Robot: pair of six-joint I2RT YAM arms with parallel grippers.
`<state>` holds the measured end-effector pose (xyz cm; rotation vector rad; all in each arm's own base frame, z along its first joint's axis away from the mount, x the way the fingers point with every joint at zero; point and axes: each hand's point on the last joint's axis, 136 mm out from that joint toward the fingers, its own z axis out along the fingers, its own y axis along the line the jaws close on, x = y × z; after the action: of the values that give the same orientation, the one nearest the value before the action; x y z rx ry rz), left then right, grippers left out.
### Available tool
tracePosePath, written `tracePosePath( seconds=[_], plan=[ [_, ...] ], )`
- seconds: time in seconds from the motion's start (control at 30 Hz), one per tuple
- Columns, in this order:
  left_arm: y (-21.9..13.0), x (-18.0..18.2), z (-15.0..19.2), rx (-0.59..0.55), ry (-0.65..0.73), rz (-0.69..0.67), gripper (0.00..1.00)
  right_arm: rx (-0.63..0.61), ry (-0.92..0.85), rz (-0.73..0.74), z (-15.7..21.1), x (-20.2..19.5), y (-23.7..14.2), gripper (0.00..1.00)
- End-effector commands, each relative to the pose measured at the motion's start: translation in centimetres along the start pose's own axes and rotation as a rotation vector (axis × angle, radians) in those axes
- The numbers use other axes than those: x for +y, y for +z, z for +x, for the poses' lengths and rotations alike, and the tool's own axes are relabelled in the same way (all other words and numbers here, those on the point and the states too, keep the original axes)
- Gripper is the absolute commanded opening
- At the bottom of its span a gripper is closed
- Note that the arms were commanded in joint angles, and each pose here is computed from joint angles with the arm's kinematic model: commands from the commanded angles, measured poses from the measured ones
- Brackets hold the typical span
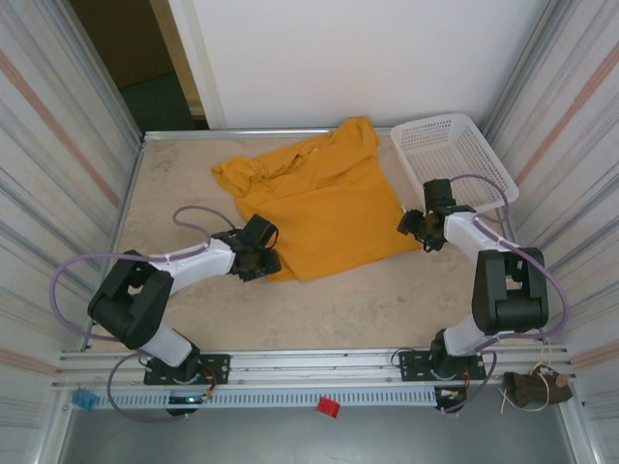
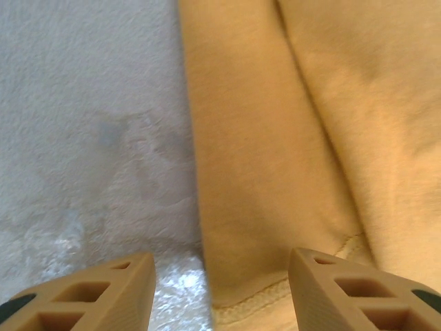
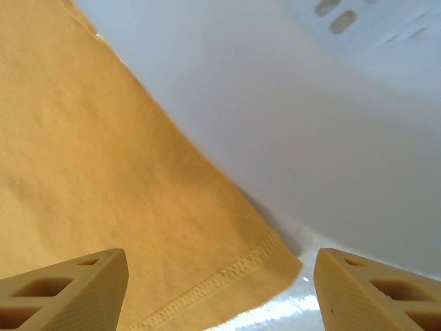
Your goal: Fold the inside-out t-shirt
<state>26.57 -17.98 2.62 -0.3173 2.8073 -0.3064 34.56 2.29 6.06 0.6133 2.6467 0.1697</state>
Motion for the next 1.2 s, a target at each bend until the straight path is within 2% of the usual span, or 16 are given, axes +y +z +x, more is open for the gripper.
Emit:
tracePosePath(
  seconds=[0.0,0.13,0.43,0.53,0.6,0.63,0.83,1.17],
  plan=[
    [-0.8,-1.1,-1.2,-0.053,0.024,0.036,0.54,-0.035,-0.026,0.026,-0.7,0.4,-1.9,0.70],
    [-0.3,-1.0,-0.9,-0.049,0.010,0.041,0.51,-0.053,-0.086,0.059,0.6,1.4,-2.0,0.70],
    [1.1,-0.1,0.4,-0.016,-0.017,0.038,0.47,-0.019,-0.128,0.122,2.6,2.3,0.6,0.70],
    [1.5,-0.2,0.4,-0.011,-0.009,0.034,0.26,-0.011,-0.141,0.135,2.6,2.4,1.1,0.70],
    [1.6,-0.2,0.4,-0.009,0.002,0.027,0.03,-0.006,-0.152,0.149,2.5,2.3,1.3,0.70],
    [1.5,-0.1,0.2,-0.013,0.004,0.018,0.00,-0.005,-0.158,0.156,2.5,2.2,1.5,0.70],
    [-1.4,2.6,-0.7,-0.072,0.001,-0.039,0.00,0.012,-0.183,0.146,2.8,2.7,1.4,0.71],
    [-5.6,9.4,-0.9,-0.125,-0.107,-0.049,0.00,0.037,-0.200,0.028,4.7,6.8,-0.3,0.75]
  ],
)
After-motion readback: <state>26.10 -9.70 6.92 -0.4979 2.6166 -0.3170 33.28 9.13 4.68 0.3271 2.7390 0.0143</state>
